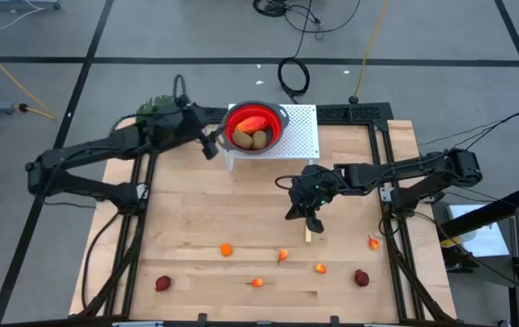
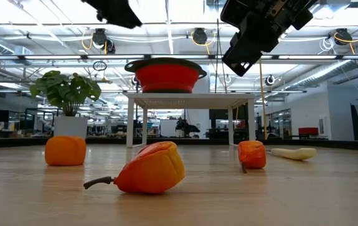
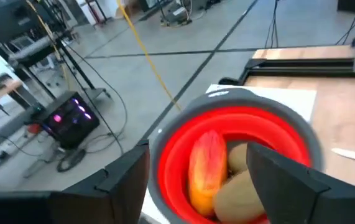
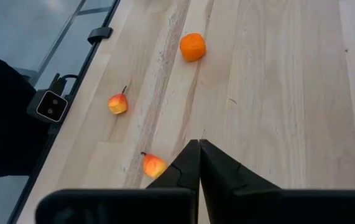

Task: Pick & Place Fruit
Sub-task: Put the orange pear into the red strainer bowl on the shelf

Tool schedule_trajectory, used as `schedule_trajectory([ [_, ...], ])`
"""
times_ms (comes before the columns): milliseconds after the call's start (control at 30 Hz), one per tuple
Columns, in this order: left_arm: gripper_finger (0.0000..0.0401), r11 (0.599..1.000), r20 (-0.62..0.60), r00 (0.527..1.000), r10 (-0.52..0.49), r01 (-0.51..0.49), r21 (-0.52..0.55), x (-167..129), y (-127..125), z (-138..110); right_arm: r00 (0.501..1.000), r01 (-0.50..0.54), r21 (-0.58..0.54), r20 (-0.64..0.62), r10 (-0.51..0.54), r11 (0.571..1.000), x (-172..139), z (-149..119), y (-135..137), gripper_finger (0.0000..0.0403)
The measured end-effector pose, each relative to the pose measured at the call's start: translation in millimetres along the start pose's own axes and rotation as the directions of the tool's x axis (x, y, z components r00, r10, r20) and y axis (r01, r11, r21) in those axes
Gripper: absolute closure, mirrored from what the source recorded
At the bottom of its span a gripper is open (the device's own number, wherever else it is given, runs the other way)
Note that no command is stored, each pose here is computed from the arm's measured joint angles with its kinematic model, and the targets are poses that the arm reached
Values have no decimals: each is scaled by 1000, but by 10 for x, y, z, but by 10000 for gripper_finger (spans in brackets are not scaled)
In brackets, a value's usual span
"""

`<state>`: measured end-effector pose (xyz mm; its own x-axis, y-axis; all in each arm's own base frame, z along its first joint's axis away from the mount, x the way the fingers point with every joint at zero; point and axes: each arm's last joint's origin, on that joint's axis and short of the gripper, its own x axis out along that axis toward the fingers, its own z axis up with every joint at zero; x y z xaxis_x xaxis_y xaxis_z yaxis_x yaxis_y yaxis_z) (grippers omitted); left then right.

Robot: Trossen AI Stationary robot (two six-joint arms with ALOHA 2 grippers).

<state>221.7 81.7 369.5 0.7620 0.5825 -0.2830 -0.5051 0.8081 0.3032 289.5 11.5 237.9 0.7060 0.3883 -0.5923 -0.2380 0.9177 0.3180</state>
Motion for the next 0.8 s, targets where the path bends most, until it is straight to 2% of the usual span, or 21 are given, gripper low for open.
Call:
schedule_trajectory([
  [167, 180, 992, -6, 999, -47, 46, -121, -305, 17, -7, 1000, 0, 10, -2, 0, 1000, 0, -2, 0, 402],
  [367, 247, 977, -60, 992, -107, 93, -192, -583, 8, -89, 1000, 1, 12, -12, -1, 1000, 3, -13, 5, 402],
  [567, 330, 965, -57, 985, -165, 149, -214, -710, -54, -119, 1000, -8, 10, -20, 8, 1000, 25, -22, 63, 402],
  [700, 386, 950, -51, 968, -245, 229, -213, -714, -142, -168, 999, 19, -4, -26, -19, 1000, 58, -33, 145, 402],
  [800, 393, 936, -31, 958, -284, 270, -226, -684, -221, -213, 999, 20, -27, -28, -21, 999, 52, -41, 245, 402],
])
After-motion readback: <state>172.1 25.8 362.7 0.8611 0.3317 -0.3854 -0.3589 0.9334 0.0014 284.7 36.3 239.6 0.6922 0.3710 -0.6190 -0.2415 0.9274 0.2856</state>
